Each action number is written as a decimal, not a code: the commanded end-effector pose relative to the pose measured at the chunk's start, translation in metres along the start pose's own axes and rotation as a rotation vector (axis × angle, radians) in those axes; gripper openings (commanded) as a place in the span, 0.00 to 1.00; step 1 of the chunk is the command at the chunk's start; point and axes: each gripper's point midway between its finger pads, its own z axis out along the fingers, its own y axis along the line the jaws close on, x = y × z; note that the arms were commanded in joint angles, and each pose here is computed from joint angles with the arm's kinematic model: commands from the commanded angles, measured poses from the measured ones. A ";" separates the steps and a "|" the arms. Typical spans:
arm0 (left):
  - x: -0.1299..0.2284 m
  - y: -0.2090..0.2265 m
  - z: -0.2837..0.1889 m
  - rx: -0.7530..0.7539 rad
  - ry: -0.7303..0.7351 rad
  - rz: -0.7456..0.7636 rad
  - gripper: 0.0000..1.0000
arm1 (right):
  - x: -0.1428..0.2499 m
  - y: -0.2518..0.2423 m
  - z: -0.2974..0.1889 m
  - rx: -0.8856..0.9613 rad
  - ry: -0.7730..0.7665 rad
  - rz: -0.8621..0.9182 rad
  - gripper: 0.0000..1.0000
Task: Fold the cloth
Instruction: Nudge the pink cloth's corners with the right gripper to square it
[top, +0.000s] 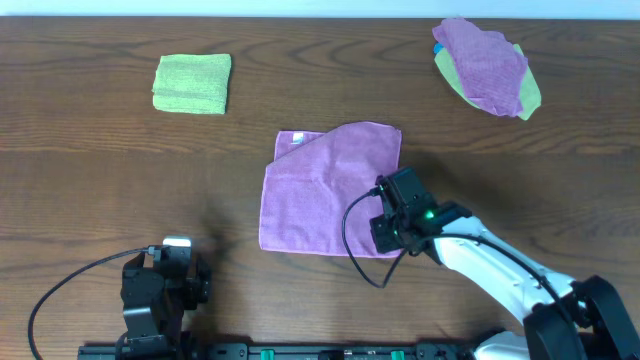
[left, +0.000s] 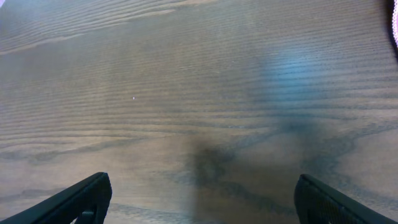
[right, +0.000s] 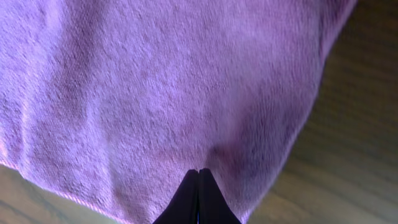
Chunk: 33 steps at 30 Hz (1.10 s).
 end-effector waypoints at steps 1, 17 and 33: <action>0.010 -0.002 0.004 0.003 0.028 0.000 0.95 | -0.004 0.001 0.005 -0.025 0.018 -0.002 0.02; 0.010 -0.002 0.004 0.003 0.028 0.000 0.95 | 0.038 -0.014 0.006 0.030 0.197 0.053 0.01; 0.010 -0.002 0.004 0.003 0.028 0.000 0.95 | 0.068 -0.044 -0.003 0.172 0.308 0.130 0.01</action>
